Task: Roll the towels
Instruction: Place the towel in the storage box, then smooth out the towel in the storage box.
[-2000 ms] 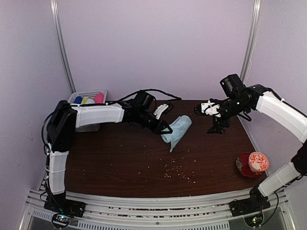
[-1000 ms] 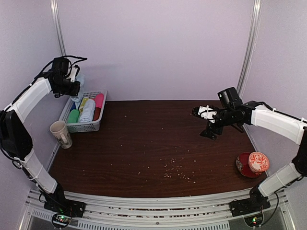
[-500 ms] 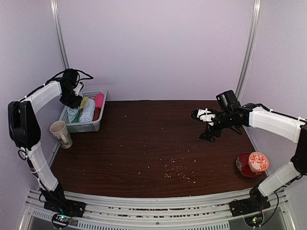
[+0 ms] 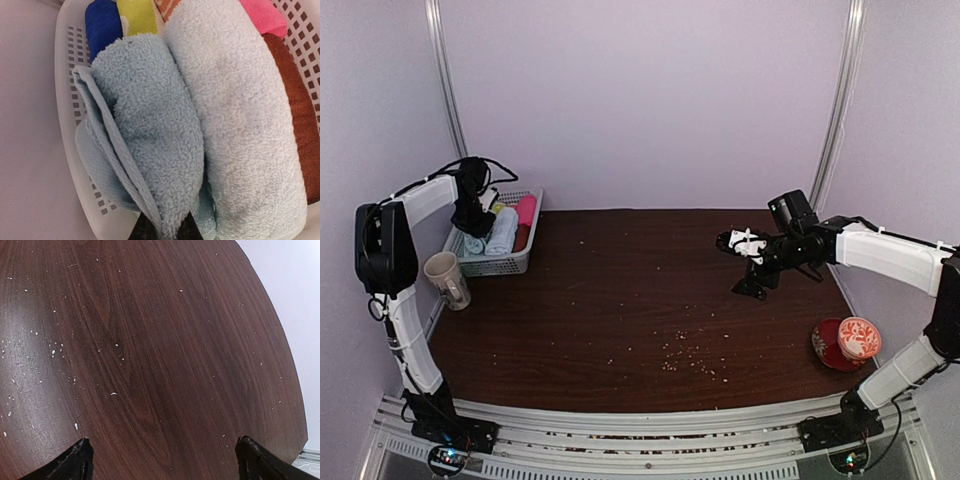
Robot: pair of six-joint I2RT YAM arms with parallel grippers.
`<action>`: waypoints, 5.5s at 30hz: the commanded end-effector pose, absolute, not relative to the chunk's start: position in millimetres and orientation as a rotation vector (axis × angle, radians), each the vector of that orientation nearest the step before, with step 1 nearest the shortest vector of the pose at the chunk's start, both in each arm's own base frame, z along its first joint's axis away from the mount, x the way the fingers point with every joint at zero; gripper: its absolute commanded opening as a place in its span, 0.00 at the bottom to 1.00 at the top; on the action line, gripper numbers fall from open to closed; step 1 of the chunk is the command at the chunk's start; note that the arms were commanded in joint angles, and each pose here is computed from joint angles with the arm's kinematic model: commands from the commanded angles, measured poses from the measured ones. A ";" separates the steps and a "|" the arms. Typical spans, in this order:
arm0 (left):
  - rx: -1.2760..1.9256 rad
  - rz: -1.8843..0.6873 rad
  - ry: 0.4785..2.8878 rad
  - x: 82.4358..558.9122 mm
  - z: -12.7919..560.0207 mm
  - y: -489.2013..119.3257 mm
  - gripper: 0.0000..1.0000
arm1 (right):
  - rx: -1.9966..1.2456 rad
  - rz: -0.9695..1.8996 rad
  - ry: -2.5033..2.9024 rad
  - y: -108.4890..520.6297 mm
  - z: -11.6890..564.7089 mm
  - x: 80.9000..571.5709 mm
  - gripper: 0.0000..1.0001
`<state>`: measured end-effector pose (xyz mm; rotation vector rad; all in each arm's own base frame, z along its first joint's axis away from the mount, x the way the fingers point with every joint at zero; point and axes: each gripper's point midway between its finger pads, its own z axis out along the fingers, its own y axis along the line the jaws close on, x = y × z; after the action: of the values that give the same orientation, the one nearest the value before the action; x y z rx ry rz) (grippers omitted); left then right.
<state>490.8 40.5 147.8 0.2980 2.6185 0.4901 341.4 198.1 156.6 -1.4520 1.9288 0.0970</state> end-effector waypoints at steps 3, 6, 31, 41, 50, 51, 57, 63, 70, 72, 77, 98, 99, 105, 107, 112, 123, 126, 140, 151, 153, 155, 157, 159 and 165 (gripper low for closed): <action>0.189 0.304 2.556 506.9 149.7 49.1 0.00 | -1.452 0.133 1.930 200.1 155.9 336.6 1.00; 0.170 0.215 2.545 507.3 145.5 47.8 0.00 | -1.453 0.135 1.930 200.3 155.4 336.2 1.00; -0.152 -0.474 2.264 503.6 154.1 24.0 0.11 | -1.454 0.158 1.912 202.8 161.3 333.0 1.00; -0.254 -0.451 2.261 498.1 156.4 38.3 0.42 | -1.455 0.160 1.901 203.3 164.5 331.8 1.00; -0.307 -0.347 2.258 490.6 166.4 53.7 0.72 | -1.462 0.165 1.896 203.7 165.2 330.2 1.00; -0.308 -0.342 2.249 490.0 170.5 54.3 0.76 | -1.463 0.164 1.895 203.8 165.3 330.3 1.00; -0.296 -0.314 2.188 491.7 197.3 57.1 0.79 | -1.465 0.165 1.899 203.6 163.9 330.1 1.00; -0.221 -0.327 2.184 501.4 203.6 43.5 0.67 | -1.465 0.164 1.901 203.6 162.8 330.6 1.00; -0.111 -0.244 2.281 524.1 181.4 15.8 0.55 | -1.469 0.163 1.912 203.1 158.7 331.0 1.00; -0.119 -0.214 2.305 527.5 173.6 17.7 0.57 | -1.470 0.164 1.912 203.3 159.0 331.0 1.00; -0.155 -0.120 2.352 529.2 154.5 30.9 0.59 | -1.471 0.163 1.911 203.1 159.0 330.8 1.00; -0.231 0.040 2.405 519.3 125.1 56.1 0.55 | -1.483 0.179 1.913 204.3 156.7 328.4 1.00; -0.229 0.032 2.407 519.7 124.0 55.7 0.54 | -1.482 0.179 1.913 204.1 156.9 328.6 1.00; -0.206 -0.111 2.430 523.0 111.2 46.6 0.42 | -1.483 0.178 1.913 204.1 156.6 328.5 1.00; -0.203 -0.172 2.431 523.6 108.0 43.7 0.33 | -1.484 0.178 1.915 204.0 156.0 328.4 1.00; -0.179 -0.360 2.400 522.8 109.7 34.0 0.04 | -1.483 0.179 1.917 204.4 155.2 329.2 1.00; -0.015 -0.770 2.296 516.3 120.6 4.2 0.00 | -1.488 0.193 1.922 205.2 153.1 328.1 1.00; 0.028 -0.852 2.267 515.5 127.6 -4.8 0.00 | -1.492 0.196 1.922 205.7 152.5 327.6 1.00; -0.100 -0.652 2.396 512.4 107.3 36.1 0.29 | -1.496 0.211 1.920 207.1 152.7 326.1 1.00; -0.114 -0.391 2.349 522.1 151.9 66.4 0.40 | -1.499 0.213 1.930 206.8 149.5 326.4 1.00; -0.113 -0.358 2.344 523.0 156.0 69.9 0.42 | -1.503 0.213 1.928 207.5 148.8 326.2 1.00; -0.112 -0.326 2.359 522.8 153.6 74.1 0.44 | -1.503 0.213 1.929 207.4 149.0 326.2 1.00; -0.112 -0.314 2.381 522.3 145.1 75.8 0.44 | -1.502 0.213 1.929 207.3 149.0 326.4 1.00; -0.114 -0.298 2.398 521.8 138.2 76.5 0.44 | -1.504 0.213 1.928 207.5 149.1 326.2 1.00; -0.103 -0.196 2.423 523.9 134.9 78.3 0.25 | -1.503 0.211 1.927 206.7 149.7 325.7 1.00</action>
<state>517.8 70.4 126.7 -0.1247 2.4262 -0.3219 327.6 206.7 152.3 -1.4930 1.9256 0.2039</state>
